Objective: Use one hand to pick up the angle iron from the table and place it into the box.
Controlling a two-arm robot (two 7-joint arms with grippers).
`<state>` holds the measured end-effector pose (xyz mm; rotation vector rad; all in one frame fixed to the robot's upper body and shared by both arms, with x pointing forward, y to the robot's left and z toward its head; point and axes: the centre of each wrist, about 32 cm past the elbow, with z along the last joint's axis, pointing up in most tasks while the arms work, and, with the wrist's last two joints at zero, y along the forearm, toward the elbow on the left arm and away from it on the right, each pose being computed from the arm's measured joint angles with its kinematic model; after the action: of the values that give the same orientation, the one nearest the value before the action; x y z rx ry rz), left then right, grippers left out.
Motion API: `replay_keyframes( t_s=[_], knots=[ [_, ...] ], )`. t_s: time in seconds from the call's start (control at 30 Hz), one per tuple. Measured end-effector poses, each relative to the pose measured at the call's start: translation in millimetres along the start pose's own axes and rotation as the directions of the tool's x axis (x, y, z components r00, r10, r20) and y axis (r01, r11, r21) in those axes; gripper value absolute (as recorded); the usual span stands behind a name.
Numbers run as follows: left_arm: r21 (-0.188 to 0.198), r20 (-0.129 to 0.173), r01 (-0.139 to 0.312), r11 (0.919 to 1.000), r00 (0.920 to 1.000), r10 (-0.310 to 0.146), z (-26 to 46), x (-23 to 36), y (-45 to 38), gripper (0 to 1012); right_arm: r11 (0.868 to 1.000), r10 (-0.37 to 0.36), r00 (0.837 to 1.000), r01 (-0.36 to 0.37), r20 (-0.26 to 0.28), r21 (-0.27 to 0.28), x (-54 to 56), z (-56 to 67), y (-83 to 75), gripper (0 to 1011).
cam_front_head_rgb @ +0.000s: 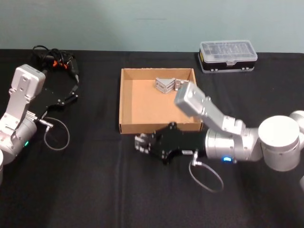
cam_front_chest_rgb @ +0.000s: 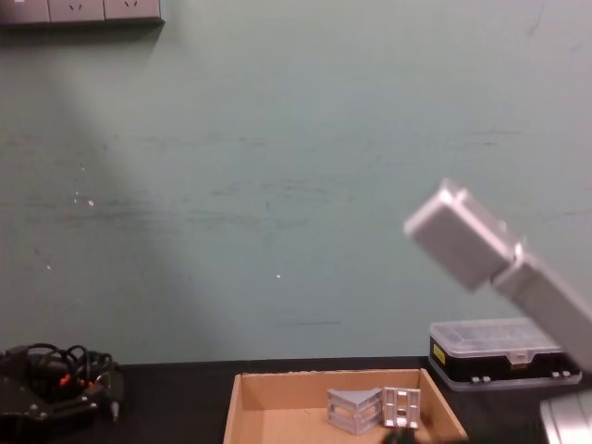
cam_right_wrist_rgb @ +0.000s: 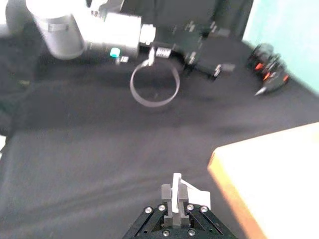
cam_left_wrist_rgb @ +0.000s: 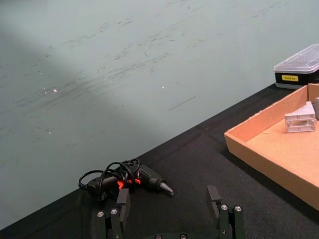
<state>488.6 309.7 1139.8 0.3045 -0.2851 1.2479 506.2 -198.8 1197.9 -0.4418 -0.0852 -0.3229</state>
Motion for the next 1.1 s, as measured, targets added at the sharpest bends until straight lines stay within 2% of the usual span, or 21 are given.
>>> replay_keyframes(
  t_s=[0.13,0.23,0.4,0.57,0.77,1.1],
  knots=[
    [0.0,0.0,0.0,1.0,1.0,0.0,0.0,0.0,0.0,1000,0.998,-0.04,0.999,0.04,-0.001,0.057,8.2,13.9,-6.0,70],
    [0.0,0.0,0.0,1.0,1.0,0.0,0.0,0.0,0.0,1000,0.989,-0.102,0.995,0.099,0.015,0.109,19.2,27.4,-11.0,70],
    [0.0,0.0,0.0,1.0,1.0,0.0,0.0,0.0,0.0,1000,0.973,-0.196,0.979,0.189,0.047,0.134,35.3,35.8,-15.3,70],
    [0.0,0.0,0.0,1.0,1.0,0.0,0.0,0.0,0.0,1000,0.957,-0.273,0.959,0.263,0.075,0.122,50.8,33.9,-14.2,70],
    [0.0,0.0,0.0,1.0,1.0,0.0,0.0,0.0,0.0,1000,0.947,-0.315,0.946,0.307,0.078,0.096,63.7,26.4,-6.6,70],
    [0.0,0.0,0.0,1.0,1.0,0.0,0.0,0.0,0.0,1000,0.947,-0.321,0.946,0.319,0.057,0.034,77.3,11.7,10.8,70]
  ],
)
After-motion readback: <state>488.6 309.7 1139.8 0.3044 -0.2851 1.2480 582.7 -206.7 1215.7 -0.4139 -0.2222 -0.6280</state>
